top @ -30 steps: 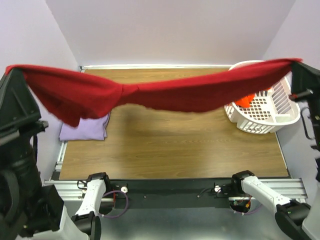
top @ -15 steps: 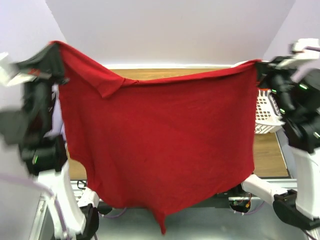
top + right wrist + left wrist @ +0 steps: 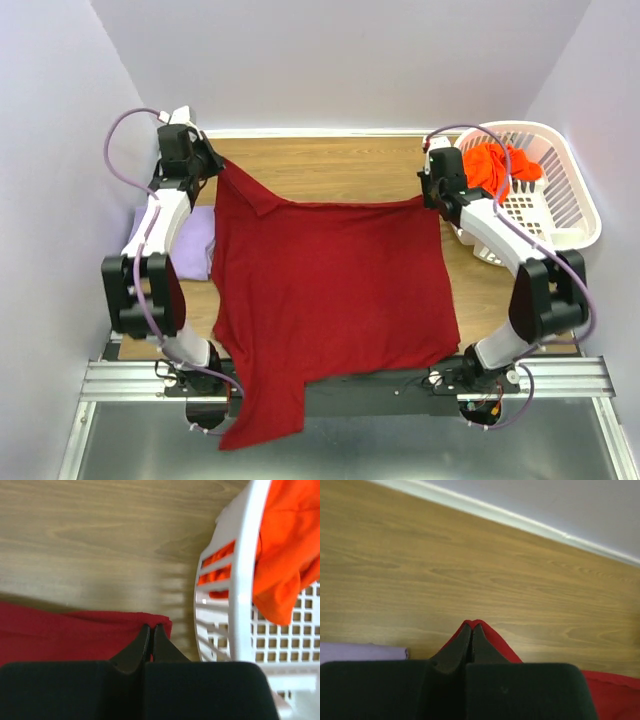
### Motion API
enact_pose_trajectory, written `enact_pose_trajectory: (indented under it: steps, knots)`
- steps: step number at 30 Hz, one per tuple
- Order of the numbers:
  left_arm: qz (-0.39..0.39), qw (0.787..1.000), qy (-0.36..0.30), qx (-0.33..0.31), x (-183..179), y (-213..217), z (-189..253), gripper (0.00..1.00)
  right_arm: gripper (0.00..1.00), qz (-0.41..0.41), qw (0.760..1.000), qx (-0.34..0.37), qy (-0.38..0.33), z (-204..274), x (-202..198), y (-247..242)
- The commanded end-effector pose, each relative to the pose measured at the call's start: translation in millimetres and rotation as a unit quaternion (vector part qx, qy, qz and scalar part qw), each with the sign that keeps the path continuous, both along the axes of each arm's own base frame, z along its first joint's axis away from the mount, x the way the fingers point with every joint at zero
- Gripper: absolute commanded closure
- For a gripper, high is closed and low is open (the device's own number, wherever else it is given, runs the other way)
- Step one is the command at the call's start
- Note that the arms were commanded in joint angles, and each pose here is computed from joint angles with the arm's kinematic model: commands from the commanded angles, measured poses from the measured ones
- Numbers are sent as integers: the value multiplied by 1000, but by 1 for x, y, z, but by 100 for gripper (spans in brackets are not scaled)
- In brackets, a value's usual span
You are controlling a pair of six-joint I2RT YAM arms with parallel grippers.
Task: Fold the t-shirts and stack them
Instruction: Flatten the tshirt out, then fold the tshirt
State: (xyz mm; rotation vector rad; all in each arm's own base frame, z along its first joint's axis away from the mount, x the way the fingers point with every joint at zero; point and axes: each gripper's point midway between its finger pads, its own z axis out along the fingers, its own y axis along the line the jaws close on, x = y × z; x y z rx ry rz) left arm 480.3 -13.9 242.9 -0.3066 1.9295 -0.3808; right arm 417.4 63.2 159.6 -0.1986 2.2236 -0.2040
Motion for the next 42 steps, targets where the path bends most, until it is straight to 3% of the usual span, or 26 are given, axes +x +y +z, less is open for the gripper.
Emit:
enact_pose_trajectory:
  steps: [1,8,17,25,32,42]
  knots:
    - [28,999,-24,18,35,15,-1,100,100,-23,997,-12,-71,3,53,-11]
    - [11,1000,2,8,73,4,-46,100,100,-14,999,-21,-47,-36,86,-15]
    - [15,1000,11,21,63,5,-42,100,99,-18,999,-6,-50,-35,88,-21]
    - [45,997,51,23,16,11,-36,100,99,-25,997,-3,-66,-15,69,-27]
    - [56,993,106,-7,-46,4,-62,100,100,-41,998,11,-48,-22,41,-31]
    - [94,989,112,-31,-123,5,-62,100,99,-42,997,67,3,-36,1,-20]
